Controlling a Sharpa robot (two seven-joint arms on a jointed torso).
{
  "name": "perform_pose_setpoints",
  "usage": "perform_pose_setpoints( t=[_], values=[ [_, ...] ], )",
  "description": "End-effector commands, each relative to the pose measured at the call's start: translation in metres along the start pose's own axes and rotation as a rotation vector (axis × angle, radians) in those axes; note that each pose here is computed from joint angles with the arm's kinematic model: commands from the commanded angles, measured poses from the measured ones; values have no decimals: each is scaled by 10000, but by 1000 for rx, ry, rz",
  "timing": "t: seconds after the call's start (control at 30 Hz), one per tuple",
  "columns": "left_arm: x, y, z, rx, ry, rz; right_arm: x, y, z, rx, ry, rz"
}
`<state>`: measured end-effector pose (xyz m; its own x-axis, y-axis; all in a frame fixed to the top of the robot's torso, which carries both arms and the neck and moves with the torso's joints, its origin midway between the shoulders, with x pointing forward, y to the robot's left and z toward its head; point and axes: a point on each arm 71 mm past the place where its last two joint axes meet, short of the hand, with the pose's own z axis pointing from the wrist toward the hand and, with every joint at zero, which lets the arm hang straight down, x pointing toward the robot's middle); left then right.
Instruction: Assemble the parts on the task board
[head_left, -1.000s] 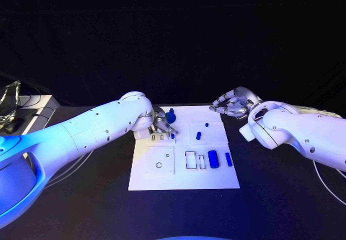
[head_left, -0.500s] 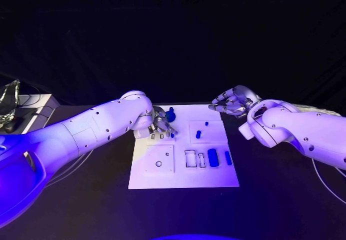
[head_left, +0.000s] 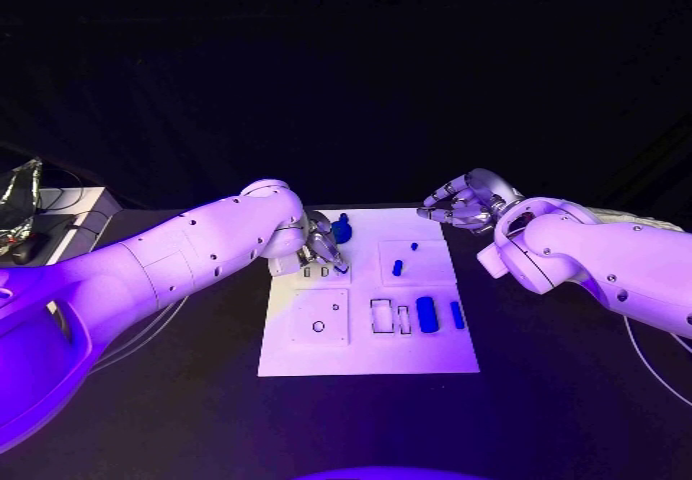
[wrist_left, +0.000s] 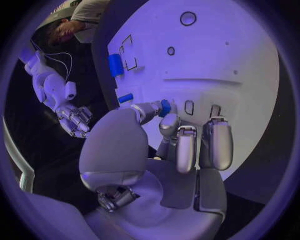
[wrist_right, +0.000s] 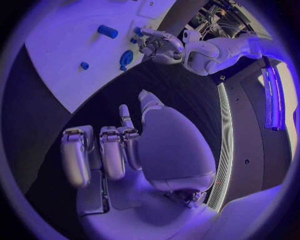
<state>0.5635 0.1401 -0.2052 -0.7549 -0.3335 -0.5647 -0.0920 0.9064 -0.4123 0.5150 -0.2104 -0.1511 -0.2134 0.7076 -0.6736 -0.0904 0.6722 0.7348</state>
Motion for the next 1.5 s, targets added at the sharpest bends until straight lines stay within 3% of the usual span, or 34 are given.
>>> perform_pose_setpoints(
  t=[0.03,0.3,0.6,0.97,1.33,1.5],
  values=[
    [28,-6,7,30,31,-57,7,22,1,-17,-2,-24],
    [-6,88,-23,32,36,-140,19,22,9,-15,5,-27],
    [-17,214,-141,26,44,-184,10,3,7,-9,7,-29],
    [-71,322,-272,23,-73,-157,-9,-30,7,0,6,-30],
    [-54,329,-287,15,-182,-109,-4,-37,10,1,9,-30],
    [-31,346,-272,3,-204,-97,-4,-40,11,1,10,-30]
  ],
)
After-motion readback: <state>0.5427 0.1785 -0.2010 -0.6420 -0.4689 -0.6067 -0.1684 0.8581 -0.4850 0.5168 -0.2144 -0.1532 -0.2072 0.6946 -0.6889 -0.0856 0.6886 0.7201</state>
